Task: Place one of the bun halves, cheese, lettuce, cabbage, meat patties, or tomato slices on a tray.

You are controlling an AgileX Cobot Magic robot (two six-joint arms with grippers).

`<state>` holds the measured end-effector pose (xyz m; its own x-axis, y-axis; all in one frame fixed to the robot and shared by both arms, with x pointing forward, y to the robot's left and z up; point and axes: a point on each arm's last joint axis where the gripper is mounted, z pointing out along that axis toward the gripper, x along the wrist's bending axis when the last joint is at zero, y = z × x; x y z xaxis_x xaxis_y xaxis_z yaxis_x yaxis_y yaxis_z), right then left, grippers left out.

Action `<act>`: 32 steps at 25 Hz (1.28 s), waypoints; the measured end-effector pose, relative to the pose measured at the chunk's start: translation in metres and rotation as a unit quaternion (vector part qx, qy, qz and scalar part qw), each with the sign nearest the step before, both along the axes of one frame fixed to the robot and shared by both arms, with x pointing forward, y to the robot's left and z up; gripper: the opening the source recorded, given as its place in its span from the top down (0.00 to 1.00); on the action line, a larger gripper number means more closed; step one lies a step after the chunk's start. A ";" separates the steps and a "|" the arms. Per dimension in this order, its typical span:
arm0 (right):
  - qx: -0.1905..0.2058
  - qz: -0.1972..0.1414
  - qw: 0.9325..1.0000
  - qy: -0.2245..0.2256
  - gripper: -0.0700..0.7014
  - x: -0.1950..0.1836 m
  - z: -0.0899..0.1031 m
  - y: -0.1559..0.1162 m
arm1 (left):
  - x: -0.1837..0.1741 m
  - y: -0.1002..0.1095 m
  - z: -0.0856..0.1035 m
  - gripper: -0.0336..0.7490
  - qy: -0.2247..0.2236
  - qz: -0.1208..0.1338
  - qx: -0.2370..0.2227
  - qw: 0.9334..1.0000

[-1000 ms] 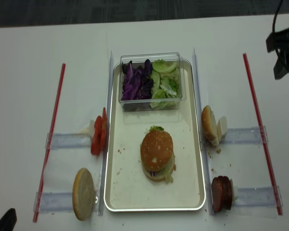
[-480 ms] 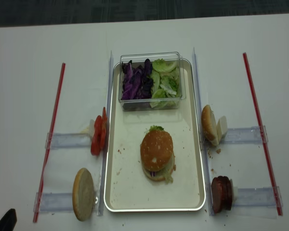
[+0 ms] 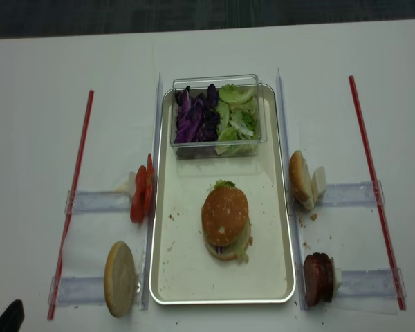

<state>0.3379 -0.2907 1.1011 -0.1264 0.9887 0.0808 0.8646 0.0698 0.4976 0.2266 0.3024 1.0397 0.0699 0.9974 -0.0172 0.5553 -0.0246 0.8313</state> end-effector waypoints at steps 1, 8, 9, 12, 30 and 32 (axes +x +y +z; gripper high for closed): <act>-0.001 0.001 1.000 -0.008 0.58 -0.007 -0.001 0.001 | 0.000 0.000 0.000 0.42 0.000 0.000 0.000 1.000; -0.011 -0.001 0.996 -0.086 0.59 -0.050 -0.011 0.003 | 0.000 0.000 0.000 0.42 0.000 0.000 0.000 1.000; -0.013 -0.001 0.995 -0.099 0.60 -0.056 -0.011 0.003 | 0.000 0.000 0.000 0.42 0.000 0.000 0.000 1.000; -0.016 -0.002 0.991 -0.130 0.61 -0.071 -0.017 0.004 | 0.000 0.000 0.000 0.42 0.000 0.000 0.000 1.000; -0.029 -0.025 0.979 -0.202 0.62 -0.119 -0.060 0.004 | 0.000 0.000 0.000 0.42 0.000 0.000 0.000 1.000; -0.027 -0.023 0.979 -0.202 0.62 -0.118 -0.061 0.004 | 0.000 0.000 0.000 0.42 0.000 0.000 0.000 1.000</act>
<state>0.2194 -0.2867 1.0402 -0.0928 0.9955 -0.0196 0.6009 0.0717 0.7961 0.2266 0.3024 1.0397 0.0699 0.9974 -0.0172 0.5553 -0.0246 0.8313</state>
